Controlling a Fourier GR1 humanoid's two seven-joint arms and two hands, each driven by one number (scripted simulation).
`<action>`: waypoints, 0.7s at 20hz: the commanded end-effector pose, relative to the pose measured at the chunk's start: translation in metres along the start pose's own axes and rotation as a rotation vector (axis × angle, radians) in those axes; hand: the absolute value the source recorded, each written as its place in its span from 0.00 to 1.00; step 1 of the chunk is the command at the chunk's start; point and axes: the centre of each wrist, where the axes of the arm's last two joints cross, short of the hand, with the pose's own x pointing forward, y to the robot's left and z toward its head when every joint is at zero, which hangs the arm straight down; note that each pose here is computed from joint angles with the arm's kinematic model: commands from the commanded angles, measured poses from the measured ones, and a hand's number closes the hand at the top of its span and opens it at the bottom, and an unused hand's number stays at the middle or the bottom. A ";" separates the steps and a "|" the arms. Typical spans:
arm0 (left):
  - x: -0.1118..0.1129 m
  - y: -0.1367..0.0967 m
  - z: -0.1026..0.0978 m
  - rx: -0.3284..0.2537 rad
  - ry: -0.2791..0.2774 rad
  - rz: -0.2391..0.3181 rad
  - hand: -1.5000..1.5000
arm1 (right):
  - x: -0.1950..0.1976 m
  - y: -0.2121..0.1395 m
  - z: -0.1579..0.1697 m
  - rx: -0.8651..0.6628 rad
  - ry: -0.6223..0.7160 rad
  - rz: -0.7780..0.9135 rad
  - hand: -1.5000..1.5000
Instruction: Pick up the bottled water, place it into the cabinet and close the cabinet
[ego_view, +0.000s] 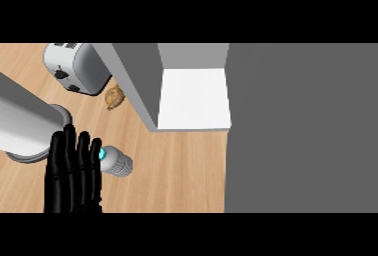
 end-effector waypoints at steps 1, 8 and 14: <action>0.003 0.002 0.013 0.022 0.036 0.024 0.00 | 0.049 0.016 0.022 0.034 -0.082 -0.077 0.00; -0.018 0.012 0.012 0.079 0.112 -0.041 0.00 | 0.045 0.004 0.027 0.048 -0.098 -0.064 0.00; -0.035 0.041 0.009 0.106 0.156 -0.087 0.00 | 0.034 0.000 0.025 0.034 -0.083 -0.092 0.00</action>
